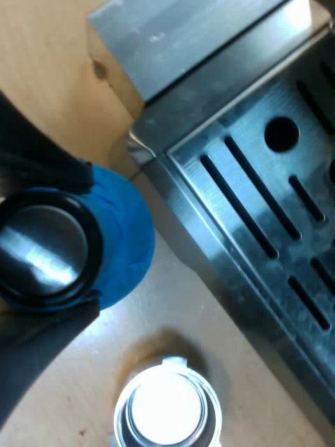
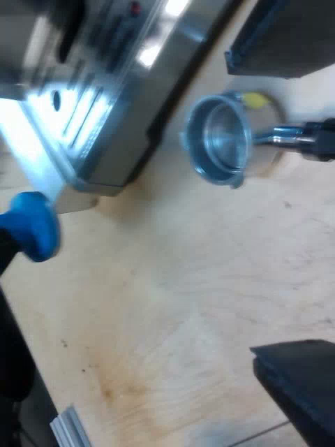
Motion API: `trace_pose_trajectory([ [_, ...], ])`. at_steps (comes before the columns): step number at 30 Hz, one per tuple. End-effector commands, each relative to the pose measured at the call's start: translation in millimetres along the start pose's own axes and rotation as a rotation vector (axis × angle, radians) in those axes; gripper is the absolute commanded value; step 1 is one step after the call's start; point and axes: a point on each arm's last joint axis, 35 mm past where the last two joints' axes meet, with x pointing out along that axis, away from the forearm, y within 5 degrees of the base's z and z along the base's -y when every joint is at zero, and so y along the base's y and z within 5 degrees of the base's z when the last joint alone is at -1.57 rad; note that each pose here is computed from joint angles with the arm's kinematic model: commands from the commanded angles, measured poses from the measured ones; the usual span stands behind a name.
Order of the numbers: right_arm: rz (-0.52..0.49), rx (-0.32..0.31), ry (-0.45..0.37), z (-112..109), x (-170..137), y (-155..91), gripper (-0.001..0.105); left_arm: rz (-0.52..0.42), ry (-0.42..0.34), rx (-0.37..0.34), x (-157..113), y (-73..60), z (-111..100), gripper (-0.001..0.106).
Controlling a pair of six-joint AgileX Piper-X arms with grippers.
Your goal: Grind coffee beans and then tamp
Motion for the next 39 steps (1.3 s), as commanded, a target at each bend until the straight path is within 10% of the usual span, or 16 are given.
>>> trace_pose_trajectory([
  [1, 0.002, -0.024, -0.041, 6.1, -1.0, -1.1, 0.077, 0.020, 0.036, -0.012, 6.1, 5.5, -11.1, 0.000],
  [20, 0.025, -0.024, -0.044, 6.2, -1.0, -0.3, 0.077, -0.026, 0.179, -0.044, 66.0, 15.4, -39.8, 0.000],
  [39, 0.087, -0.038, 0.014, -1.0, -1.1, 2.6, 0.077, -0.033, 0.159, -0.032, 86.9, 19.1, -41.6, 0.000],
])
